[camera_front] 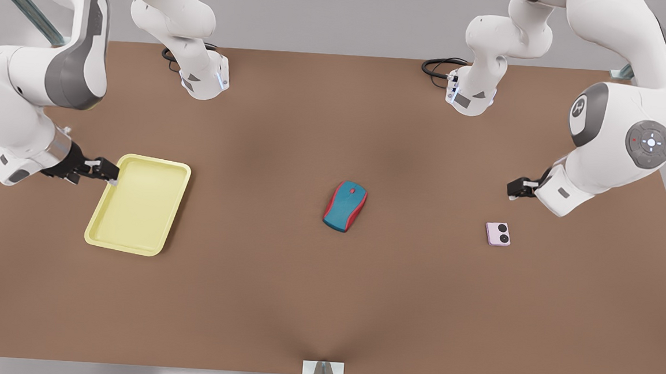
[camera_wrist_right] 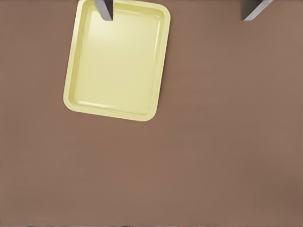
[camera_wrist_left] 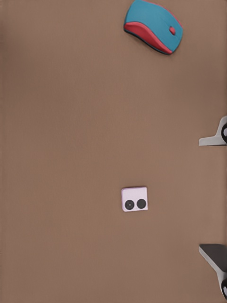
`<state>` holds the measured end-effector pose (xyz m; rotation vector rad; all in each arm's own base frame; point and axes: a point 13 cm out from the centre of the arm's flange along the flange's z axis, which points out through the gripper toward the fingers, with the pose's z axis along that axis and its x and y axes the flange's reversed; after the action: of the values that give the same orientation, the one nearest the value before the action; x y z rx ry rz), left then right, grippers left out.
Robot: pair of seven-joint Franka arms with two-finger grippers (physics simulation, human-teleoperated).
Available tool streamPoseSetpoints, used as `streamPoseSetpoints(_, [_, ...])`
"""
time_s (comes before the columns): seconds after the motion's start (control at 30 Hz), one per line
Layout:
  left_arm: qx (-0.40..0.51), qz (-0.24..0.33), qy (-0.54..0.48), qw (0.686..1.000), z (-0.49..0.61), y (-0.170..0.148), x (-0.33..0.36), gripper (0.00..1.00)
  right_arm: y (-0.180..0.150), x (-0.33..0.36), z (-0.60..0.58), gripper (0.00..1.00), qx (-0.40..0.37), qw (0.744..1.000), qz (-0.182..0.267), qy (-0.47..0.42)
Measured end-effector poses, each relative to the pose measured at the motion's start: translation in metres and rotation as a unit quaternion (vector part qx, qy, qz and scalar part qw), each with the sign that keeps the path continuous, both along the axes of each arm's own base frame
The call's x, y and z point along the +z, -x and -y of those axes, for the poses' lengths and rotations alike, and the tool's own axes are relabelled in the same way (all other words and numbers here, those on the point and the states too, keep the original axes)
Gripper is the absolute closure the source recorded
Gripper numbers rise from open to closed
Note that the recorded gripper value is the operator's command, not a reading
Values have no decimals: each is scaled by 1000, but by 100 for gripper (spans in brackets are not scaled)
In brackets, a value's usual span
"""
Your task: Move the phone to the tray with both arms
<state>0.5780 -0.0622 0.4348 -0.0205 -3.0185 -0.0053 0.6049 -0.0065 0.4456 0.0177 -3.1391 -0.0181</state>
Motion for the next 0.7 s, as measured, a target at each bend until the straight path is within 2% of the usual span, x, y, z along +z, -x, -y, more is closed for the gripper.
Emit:
streamPoseSetpoints(0.1, [3,-24,-10,1000,-3,-5,-29,0,-3,1,1,0,-1,1000,6,0])
streamPoseSetpoints(0.17, [10,-71,-24,997,-16,-13,-103,0,-4,1,2,0,-1,1000,9,0])
streamPoseSetpoints(0.3, [27,-137,-26,990,-46,23,-258,0,-6,1,2,0,0,1000,11,0])
streamPoseSetpoints(0.43, [47,-112,-18,992,-79,30,-330,0,-8,0,2,0,0,1000,12,0])
streamPoseSetpoints(0.7, [60,-31,-12,998,-113,-5,-371,0,-10,3,1,0,1,1000,16,0])
